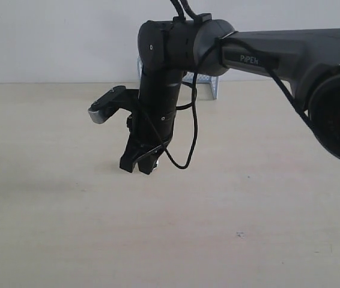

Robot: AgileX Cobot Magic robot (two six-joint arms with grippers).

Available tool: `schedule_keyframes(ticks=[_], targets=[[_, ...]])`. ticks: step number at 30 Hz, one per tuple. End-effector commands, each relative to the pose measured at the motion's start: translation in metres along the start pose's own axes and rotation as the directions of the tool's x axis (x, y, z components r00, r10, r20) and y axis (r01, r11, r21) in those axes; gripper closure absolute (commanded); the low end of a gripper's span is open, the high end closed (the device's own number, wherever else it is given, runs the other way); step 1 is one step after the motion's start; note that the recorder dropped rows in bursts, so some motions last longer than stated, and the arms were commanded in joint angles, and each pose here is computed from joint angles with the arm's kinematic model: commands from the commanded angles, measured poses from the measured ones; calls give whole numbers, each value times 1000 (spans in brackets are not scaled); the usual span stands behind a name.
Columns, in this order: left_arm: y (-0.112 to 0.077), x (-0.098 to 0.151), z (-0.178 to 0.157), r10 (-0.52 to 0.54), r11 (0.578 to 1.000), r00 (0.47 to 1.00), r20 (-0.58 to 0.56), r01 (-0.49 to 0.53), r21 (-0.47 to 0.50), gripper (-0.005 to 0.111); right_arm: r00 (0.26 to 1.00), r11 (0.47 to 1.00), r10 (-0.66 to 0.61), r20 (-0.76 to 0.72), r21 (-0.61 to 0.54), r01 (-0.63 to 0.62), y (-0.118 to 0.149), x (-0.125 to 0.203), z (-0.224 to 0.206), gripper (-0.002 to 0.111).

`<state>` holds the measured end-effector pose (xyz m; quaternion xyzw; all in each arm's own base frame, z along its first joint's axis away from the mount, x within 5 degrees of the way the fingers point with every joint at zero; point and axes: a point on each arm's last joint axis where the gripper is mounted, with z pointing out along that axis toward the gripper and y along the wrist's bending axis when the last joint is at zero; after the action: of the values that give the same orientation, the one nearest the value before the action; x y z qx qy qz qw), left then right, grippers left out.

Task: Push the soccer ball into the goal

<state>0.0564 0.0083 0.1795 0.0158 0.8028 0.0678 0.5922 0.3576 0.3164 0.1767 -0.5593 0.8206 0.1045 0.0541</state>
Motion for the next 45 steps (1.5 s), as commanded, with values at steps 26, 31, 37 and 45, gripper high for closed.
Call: schedule_keyframes(ticks=[26,31,37,45], targets=[[0,-2,0,-7,1000,1000,3,7,8,100,1000,1000,14,-10,0,-14,-14,-13,27,108],[0,-2,0,-7,1000,1000,3,7,8,100,1000,1000,-22,-13,2,22,-14,-13,28,108],[0,-2,0,-7,1000,1000,3,7,8,100,998,998,-68,-13,2,68,-14,-13,28,108],[0,-2,0,-7,1000,1000,3,7,8,100,994,995,-102,-22,13,103,-16,-12,28,108]])
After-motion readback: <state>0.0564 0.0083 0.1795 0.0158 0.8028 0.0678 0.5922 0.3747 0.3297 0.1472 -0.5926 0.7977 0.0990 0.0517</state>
